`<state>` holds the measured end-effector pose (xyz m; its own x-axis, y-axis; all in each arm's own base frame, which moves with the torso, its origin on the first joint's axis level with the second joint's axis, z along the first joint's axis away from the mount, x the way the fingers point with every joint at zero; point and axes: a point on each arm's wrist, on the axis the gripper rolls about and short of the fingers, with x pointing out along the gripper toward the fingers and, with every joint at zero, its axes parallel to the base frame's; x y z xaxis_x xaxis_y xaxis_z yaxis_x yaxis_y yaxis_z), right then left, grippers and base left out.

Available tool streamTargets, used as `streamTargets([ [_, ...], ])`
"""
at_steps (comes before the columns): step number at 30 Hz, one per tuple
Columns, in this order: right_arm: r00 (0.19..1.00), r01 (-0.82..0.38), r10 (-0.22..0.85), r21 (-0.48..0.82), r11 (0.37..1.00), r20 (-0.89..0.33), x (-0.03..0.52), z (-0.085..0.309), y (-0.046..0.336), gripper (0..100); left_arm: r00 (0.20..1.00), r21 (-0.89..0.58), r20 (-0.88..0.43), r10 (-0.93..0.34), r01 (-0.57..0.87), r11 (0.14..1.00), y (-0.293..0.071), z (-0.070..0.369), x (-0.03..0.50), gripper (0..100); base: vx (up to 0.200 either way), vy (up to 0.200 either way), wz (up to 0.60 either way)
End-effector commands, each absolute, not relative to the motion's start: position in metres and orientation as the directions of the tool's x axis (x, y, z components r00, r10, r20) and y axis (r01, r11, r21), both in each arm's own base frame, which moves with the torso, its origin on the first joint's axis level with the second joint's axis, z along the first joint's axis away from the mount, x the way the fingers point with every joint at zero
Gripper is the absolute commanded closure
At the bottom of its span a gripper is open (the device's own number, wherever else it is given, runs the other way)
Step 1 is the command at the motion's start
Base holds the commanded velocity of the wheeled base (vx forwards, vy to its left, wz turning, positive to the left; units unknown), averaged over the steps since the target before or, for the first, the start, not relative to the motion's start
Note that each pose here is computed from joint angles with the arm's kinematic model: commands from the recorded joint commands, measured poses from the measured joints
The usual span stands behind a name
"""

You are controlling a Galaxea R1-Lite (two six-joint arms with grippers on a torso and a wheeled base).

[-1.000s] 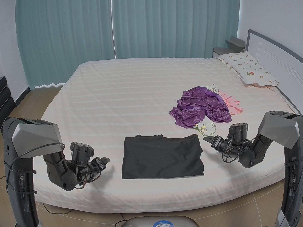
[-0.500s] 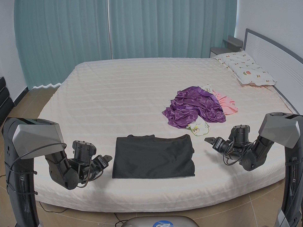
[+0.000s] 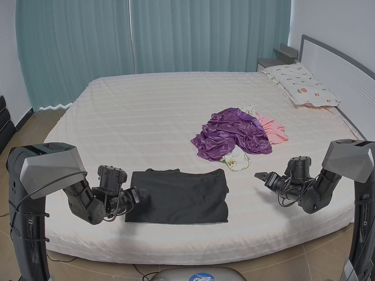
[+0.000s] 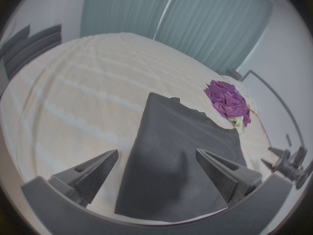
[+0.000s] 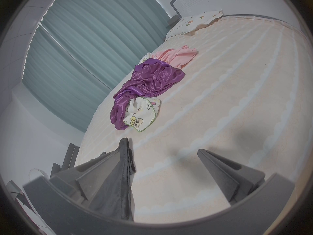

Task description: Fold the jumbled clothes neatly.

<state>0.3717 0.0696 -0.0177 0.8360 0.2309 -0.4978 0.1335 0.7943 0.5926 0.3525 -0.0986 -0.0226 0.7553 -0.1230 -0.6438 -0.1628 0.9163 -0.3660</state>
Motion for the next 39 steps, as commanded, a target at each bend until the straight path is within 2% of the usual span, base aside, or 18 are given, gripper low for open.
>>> streamTargets([
  [1, 0.837, 0.130, 0.232, 0.593, 0.795, -0.495, 0.370, -0.015, 0.070, 0, 0.759, -0.246, -0.645, -0.092, -0.093, 0.965, -0.086, -0.033, 0.367, 0, 0.000, 0.000, 0.00],
  [5, 0.837, 0.129, 0.232, 0.592, 0.796, -0.495, 0.370, -0.015, 0.070, 0, 0.760, -0.205, -0.644, -0.088, -0.061, 0.977, -0.085, -0.040, 0.375, 0, 0.000, 0.000, 0.00],
  [9, 0.838, 0.125, 0.236, 0.595, 0.794, -0.491, 0.370, -0.013, 0.071, 0, 0.761, -0.264, -0.628, -0.162, -0.013, 0.964, -0.087, -0.039, 0.381, 0, 0.000, 0.000, 0.00],
  [19, 0.839, 0.104, 0.253, 0.598, 0.794, -0.482, 0.369, -0.010, 0.078, 0, 0.750, -0.285, -0.634, -0.190, 0.002, 0.959, -0.086, -0.051, 0.390, 0, 0.000, 0.000, 0.00],
  [27, 0.833, 0.107, 0.256, 0.598, 0.794, -0.490, 0.369, -0.013, 0.080, 0, 0.737, -0.401, -0.613, -0.285, 0.021, 0.916, -0.096, -0.047, 0.391, 0, 0.000, 0.000, 0.00],
  [33, 0.834, 0.110, 0.255, 0.600, 0.792, -0.490, 0.369, -0.013, 0.079, 0, 0.724, -0.416, -0.614, -0.314, 0.042, 0.908, -0.100, -0.048, 0.390, 0, 0.000, 0.000, 0.00],
  [34, 0.834, 0.110, 0.255, 0.600, 0.792, -0.490, 0.369, -0.013, 0.079, 0, 0.725, -0.416, -0.612, -0.314, 0.043, 0.908, -0.100, -0.048, 0.390, 100, 0.000, 0.000, 0.00],
  [39, 0.832, 0.112, 0.255, 0.599, 0.793, -0.493, 0.369, -0.014, 0.079, 0, 0.746, -0.412, -0.592, -0.304, 0.044, 0.910, -0.095, -0.046, 0.387, 100, 0.000, 0.000, 0.00],
])
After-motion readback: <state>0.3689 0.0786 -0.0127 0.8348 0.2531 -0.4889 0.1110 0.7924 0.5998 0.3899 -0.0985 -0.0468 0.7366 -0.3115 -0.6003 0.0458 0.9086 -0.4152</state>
